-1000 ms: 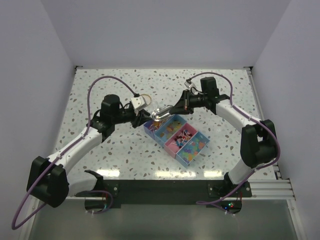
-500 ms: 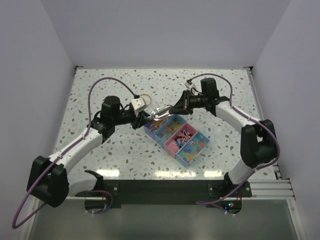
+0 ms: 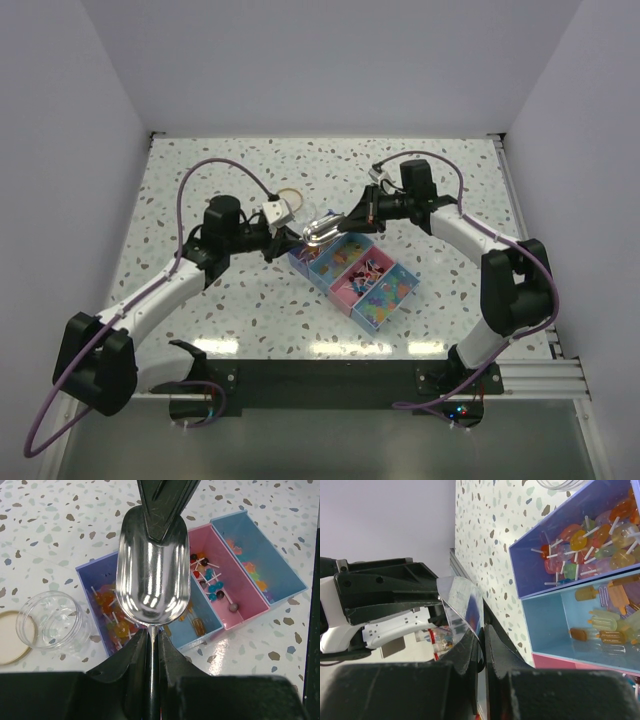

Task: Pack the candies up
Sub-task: Scoop the fake candies from the storage box.

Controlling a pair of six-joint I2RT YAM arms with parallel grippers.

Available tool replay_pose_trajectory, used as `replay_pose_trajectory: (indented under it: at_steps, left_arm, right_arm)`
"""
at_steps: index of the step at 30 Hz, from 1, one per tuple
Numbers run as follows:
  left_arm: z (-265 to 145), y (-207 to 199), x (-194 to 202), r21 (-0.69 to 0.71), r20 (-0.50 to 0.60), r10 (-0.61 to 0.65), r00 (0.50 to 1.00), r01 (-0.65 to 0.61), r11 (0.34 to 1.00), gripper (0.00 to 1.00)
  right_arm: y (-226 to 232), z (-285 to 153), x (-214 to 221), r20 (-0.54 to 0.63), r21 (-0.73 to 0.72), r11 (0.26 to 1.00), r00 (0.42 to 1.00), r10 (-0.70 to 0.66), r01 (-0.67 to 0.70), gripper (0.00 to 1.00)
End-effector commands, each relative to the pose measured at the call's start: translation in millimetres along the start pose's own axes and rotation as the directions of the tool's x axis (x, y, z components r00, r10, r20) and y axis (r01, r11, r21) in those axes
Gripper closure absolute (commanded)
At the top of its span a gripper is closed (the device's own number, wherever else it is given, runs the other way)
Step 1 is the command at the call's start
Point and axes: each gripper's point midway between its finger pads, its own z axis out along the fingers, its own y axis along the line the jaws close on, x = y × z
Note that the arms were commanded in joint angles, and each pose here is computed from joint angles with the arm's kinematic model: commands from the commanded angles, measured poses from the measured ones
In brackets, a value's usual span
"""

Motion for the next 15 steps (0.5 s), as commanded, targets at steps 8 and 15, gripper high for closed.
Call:
replay_pose_trajectory:
  at_steps: [8,15]
  left_arm:
    - [-6,1,-3,-0.042,0.024,-0.003,1.000,0.004,0.999,0.88]
    - [-11,9,-15,-0.095,0.086,-0.011,0.996,0.019,0.995,1.00]
  right_arm:
    - [33,-13,-5,0.037,-0.078,0.994,0.997,-0.073,0.076,1.00]
    - [28,-12,-3,0.051,-0.080,0.995,0.997,-0.055,0.059,1.00]
